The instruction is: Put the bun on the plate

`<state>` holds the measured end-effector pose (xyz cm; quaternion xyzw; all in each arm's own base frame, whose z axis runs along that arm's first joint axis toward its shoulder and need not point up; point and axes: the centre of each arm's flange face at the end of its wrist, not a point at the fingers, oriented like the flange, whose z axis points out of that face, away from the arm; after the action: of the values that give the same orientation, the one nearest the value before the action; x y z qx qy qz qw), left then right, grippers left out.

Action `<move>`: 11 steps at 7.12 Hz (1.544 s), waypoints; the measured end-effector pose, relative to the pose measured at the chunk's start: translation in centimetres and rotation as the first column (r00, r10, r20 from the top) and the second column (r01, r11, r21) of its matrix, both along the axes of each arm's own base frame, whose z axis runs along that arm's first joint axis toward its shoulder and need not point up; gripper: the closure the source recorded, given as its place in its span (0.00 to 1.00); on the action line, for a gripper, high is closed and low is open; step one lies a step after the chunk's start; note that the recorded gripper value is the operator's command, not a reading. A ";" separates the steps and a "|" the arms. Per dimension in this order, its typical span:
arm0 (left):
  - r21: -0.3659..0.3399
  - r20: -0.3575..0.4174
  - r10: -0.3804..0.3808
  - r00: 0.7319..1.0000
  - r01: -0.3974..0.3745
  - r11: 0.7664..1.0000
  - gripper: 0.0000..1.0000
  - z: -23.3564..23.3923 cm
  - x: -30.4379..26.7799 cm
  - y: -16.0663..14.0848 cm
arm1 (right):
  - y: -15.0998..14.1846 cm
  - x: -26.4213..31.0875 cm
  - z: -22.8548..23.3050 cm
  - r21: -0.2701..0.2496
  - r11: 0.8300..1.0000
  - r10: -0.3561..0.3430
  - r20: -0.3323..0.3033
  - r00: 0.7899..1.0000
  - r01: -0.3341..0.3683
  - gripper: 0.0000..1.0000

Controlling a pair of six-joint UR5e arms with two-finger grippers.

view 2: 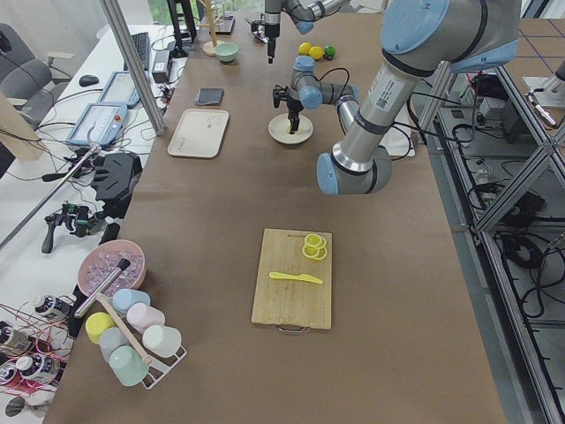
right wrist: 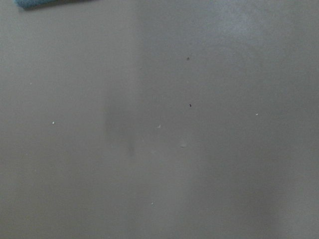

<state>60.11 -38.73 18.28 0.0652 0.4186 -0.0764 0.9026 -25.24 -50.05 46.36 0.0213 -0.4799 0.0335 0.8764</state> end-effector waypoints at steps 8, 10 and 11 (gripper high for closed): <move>0.128 0.145 0.347 0.926 -0.366 0.922 0.02 34.6 -49.7 -12.0 | -3.0 18.5 8.5 0.119 0.980 -0.135 -0.207 0.969 0.162 0.00; 0.113 0.090 0.341 0.936 -0.350 0.930 0.02 39.3 -55.9 -9.6 | -2.6 19.5 9.5 0.113 0.979 -0.141 -0.218 0.966 0.168 0.00; 0.110 0.085 0.333 0.939 -0.341 0.933 0.02 39.9 -57.0 -9.0 | -2.4 19.7 9.8 0.111 0.979 -0.141 -0.222 0.965 0.169 0.00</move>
<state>3.14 -47.76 58.14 0.0504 0.3981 0.1079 0.9096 -5.54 -52.45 56.17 0.0437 -0.3844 -0.0687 0.9196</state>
